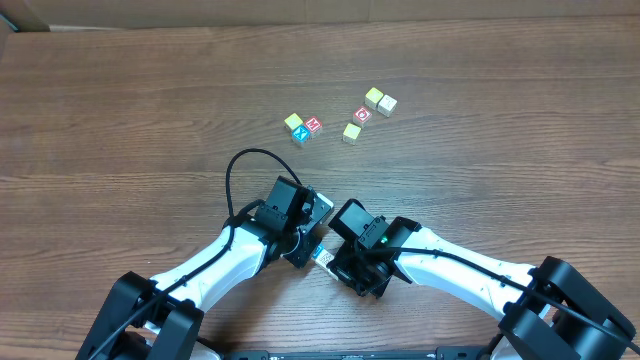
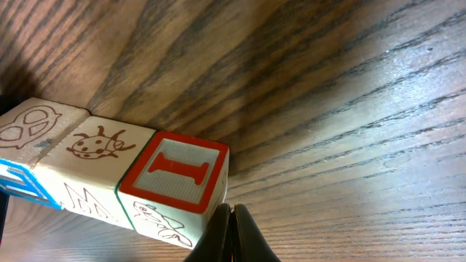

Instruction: Flip 5 blocks

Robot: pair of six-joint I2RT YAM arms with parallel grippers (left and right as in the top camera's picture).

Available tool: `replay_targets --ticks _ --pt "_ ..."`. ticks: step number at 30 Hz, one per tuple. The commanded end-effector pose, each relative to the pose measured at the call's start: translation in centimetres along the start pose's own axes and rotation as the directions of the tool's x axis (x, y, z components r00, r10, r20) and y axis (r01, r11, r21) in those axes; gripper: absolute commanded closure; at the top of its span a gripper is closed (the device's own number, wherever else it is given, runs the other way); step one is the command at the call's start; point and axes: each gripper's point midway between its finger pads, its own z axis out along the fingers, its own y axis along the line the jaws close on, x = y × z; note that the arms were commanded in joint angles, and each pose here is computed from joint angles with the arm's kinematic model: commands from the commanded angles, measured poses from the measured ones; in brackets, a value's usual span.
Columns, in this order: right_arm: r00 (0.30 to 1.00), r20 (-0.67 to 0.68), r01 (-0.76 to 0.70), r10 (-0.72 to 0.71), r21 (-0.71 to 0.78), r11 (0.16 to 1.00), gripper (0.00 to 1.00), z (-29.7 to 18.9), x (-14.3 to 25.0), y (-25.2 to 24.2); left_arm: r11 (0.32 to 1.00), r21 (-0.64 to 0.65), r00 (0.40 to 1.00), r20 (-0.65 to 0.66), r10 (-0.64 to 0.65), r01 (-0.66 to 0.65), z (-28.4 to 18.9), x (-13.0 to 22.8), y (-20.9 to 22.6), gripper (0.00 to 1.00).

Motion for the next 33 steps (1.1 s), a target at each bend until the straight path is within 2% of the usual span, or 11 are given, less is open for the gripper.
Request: replay_targets --ticks 1,33 --pt "1.000 0.008 0.004 -0.004 -0.017 1.000 0.96 -0.1 0.0 0.7 0.998 0.063 0.997 -0.072 0.020 -0.015 0.9 2.2 -1.3 0.96" --pt "1.000 0.002 -0.014 0.014 -0.032 0.999 0.96 0.2 1.2 1.3 0.997 0.004 0.996 -0.053 0.073 -0.073 1.0 1.7 -0.2 0.96"
